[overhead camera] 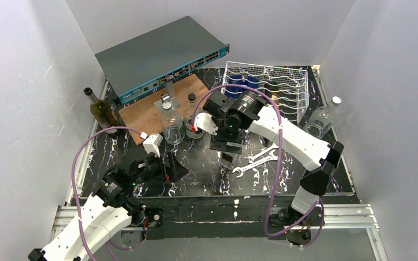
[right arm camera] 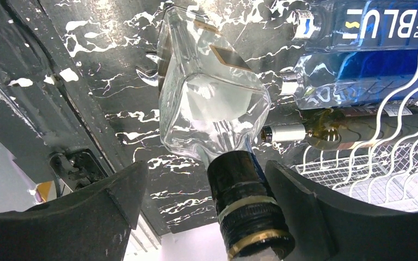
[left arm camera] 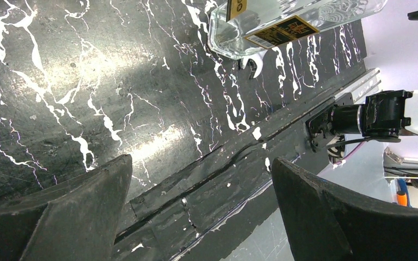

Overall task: Take the wine bottle off the wine rack
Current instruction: Place the wine bottle at the center of the board.

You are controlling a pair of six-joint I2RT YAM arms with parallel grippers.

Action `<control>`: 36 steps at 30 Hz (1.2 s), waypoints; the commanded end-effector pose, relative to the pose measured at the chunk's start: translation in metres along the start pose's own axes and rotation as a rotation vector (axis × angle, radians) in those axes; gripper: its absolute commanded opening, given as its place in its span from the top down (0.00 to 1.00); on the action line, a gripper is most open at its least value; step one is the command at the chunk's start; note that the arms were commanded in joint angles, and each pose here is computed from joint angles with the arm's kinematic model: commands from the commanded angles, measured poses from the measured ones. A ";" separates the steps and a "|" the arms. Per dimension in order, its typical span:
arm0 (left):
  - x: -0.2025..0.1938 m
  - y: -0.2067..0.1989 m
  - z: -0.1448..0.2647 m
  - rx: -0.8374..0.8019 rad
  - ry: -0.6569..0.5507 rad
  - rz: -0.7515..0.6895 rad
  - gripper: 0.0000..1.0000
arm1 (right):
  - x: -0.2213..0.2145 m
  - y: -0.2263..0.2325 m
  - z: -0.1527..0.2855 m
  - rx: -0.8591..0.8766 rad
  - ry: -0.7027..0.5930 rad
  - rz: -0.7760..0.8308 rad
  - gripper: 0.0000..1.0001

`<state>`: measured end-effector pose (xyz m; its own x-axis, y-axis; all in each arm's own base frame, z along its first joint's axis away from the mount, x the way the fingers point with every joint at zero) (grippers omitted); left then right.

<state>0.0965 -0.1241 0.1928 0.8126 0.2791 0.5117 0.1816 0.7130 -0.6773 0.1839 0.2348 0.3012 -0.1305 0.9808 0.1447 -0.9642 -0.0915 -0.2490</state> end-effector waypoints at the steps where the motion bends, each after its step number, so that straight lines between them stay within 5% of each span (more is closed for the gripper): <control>1: 0.000 -0.004 0.000 -0.037 -0.004 -0.008 0.01 | -0.007 0.001 0.020 -0.041 -0.069 -0.037 0.12; 3: 0.001 -0.008 0.000 -0.076 -0.012 -0.004 0.01 | -0.010 0.001 0.027 -0.049 -0.092 -0.043 0.02; 22: 0.019 -0.052 -0.006 -0.360 -0.028 -0.018 0.01 | -0.064 -0.013 0.083 -0.136 -0.294 -0.153 0.02; 36: 0.052 -0.110 -0.002 -0.331 -0.030 -0.247 0.01 | -0.125 -0.037 0.054 -0.155 -0.486 -0.549 0.02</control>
<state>0.1196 -0.1814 0.2810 0.7641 0.2013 0.6129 0.4692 0.4784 -0.7422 0.2188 0.1029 0.3410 0.2728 0.7922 0.5459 -0.8949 0.4172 -0.1583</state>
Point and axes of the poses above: each gripper's point midway between its finger pads, its own z axis back along the fingers, its own y axis along the line the jaws close on, x = y × z, the point moved 7 cm from there along z, back along the fingers, and after that the axes turned 11 degrees about z, right-handed, at the moved point
